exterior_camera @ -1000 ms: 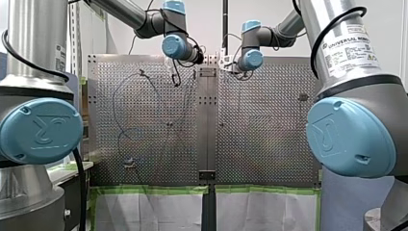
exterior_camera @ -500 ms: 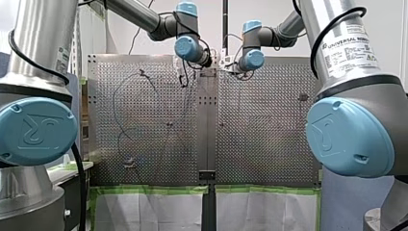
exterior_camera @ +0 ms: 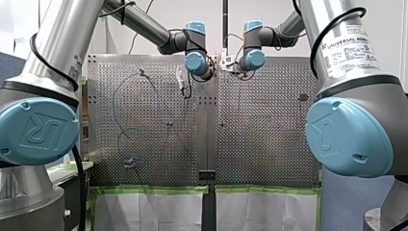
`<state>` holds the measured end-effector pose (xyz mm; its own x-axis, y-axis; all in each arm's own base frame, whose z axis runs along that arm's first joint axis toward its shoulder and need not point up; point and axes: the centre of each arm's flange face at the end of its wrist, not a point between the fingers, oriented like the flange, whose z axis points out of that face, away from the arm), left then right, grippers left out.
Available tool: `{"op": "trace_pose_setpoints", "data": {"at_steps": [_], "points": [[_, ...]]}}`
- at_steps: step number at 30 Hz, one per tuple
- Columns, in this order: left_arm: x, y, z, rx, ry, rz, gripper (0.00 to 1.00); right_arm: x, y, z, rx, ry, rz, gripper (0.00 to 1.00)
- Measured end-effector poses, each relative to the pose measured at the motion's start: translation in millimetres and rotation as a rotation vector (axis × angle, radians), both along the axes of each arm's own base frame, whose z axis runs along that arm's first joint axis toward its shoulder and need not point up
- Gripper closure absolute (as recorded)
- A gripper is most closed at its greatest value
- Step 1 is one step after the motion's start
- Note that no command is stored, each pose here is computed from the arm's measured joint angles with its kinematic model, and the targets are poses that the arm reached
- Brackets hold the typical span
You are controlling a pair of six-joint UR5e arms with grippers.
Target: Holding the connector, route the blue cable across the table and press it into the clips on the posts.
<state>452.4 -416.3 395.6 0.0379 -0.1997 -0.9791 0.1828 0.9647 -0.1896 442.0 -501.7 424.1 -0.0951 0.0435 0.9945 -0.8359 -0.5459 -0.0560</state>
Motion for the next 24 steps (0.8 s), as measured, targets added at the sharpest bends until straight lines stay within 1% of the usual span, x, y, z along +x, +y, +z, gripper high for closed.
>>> {"op": "trace_pose_setpoints", "data": {"at_steps": [9,17,20,22,24], "points": [[15.0,3.3,6,-0.033,-0.047,0.028,0.00,-0.3,-0.5,1,-0.002,-0.001,-0.001,1.00],[25.7,6.8,17,-0.047,-0.070,0.040,0.00,-0.2,-0.5,1,-0.002,-0.001,-0.001,1.00],[32.4,3.7,17,-0.040,-0.063,0.037,0.00,-0.1,-0.4,1,-0.002,-0.001,0.000,1.00],[36.5,-0.9,13,-0.025,-0.050,0.033,0.00,-0.1,-0.4,1,-0.002,-0.001,0.000,1.00],[41.8,-4.1,9,-0.010,-0.034,0.038,0.00,-0.1,-0.4,1,-0.002,-0.001,0.000,1.00]]}}
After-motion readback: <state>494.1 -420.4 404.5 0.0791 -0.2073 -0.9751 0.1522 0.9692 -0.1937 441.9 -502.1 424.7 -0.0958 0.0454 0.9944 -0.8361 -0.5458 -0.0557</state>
